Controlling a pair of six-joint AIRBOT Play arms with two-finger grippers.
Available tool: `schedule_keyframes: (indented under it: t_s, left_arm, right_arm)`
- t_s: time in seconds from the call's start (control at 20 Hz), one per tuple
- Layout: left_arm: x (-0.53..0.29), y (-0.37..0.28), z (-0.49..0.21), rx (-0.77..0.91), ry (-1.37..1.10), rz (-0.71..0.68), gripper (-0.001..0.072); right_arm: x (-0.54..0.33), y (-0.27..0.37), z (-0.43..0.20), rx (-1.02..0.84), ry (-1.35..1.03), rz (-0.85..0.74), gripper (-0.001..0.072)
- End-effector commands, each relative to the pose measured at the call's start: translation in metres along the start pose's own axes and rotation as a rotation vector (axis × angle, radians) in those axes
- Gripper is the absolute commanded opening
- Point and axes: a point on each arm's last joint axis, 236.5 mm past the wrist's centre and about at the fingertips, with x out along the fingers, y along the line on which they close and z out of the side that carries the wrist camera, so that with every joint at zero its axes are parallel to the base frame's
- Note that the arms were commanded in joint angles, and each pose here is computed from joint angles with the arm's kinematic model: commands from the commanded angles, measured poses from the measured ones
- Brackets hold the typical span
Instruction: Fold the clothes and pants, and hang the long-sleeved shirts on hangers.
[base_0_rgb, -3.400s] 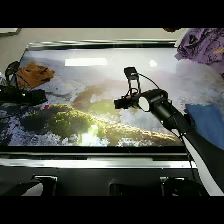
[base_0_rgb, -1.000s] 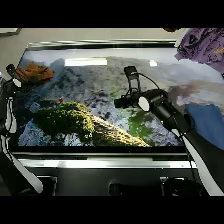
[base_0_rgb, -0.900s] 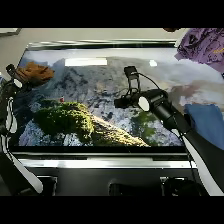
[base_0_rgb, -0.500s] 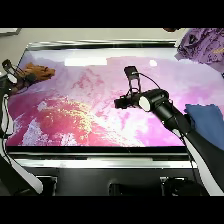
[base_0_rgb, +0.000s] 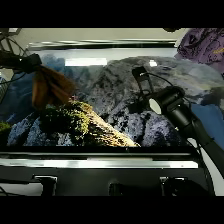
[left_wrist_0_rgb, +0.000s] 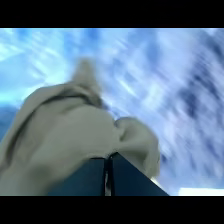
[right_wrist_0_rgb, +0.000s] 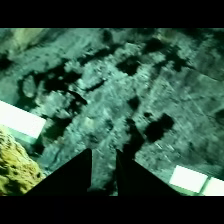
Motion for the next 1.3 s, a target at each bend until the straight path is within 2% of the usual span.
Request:
schedule_keyframes:
  t_s: [0.0,0.15,0.25,0.45,0.5,0.6,0.65,0.75,0.85,0.95,1.05,1.1,1.15,1.2,1.25]
  left_arm:
    - [-0.035,-0.104,-0.067,0.056,0.107,-0.137,0.0008]
    - [-0.028,-0.193,-0.133,0.126,0.211,-0.261,0.0008]
    - [-0.013,-0.242,-0.18,0.163,0.261,-0.318,0.0009]
    - [0.041,-0.273,-0.265,0.127,0.355,-0.311,0.002]
    - [0.049,-0.27,-0.269,0.127,0.366,-0.299,0.0111]
    - [0.052,-0.256,-0.242,0.141,0.319,-0.293,0.056]
    - [0.048,-0.243,-0.216,0.154,0.282,-0.286,0.072]
    - [0.034,-0.207,-0.16,0.196,0.214,-0.258,0.072]
    - [0.021,-0.165,-0.105,0.177,0.129,-0.218,0.072]
    - [0.012,-0.122,-0.057,0.105,0.033,-0.173,0.072]
    - [0.008,-0.079,-0.027,0.029,-0.034,-0.126,0.072]
    - [0.008,-0.06,-0.017,-0.004,-0.059,-0.104,0.072]
    - [0.007,-0.045,-0.011,-0.027,-0.072,-0.085,0.072]
    - [0.007,-0.031,-0.007,-0.047,-0.078,-0.068,0.072]
    - [0.008,-0.021,-0.004,-0.063,-0.081,-0.055,0.072]
  right_arm:
    - [-0.022,-0.047,-0.024,-0.078,0.088,-0.18,0.0255]
    - [-0.032,-0.054,-0.03,-0.101,0.103,-0.201,0.0256]
    - [-0.033,-0.057,-0.033,-0.105,0.119,-0.213,0.0281]
    - [-0.032,-0.057,-0.034,-0.088,0.118,-0.215,0.0292]
    - [-0.029,-0.058,-0.035,-0.07,0.116,-0.213,0.0333]
    - [-0.021,-0.073,-0.038,-0.017,0.114,-0.23,0.0402]
    - [-0.016,-0.09,-0.036,0.039,0.097,-0.244,0.0417]
    - [-0.004,-0.119,-0.034,0.256,0.049,-0.204,0.0433]
    - [0.022,-0.109,-0.036,0.518,0.03,0.034,0.0447]
    - [0.045,-0.066,-0.032,0.676,0.047,0.337,0.0483]
    - [0.061,-0.011,-0.03,0.702,0.097,0.576,0.0484]
    - [0.07,0.014,-0.035,0.691,0.14,0.636,0.0485]
    - [0.079,0.036,-0.042,0.673,0.194,0.663,0.049]
    - [0.09,0.058,-0.051,0.638,0.243,0.675,0.0541]
    - [0.099,0.078,-0.056,0.611,0.269,0.678,0.0554]
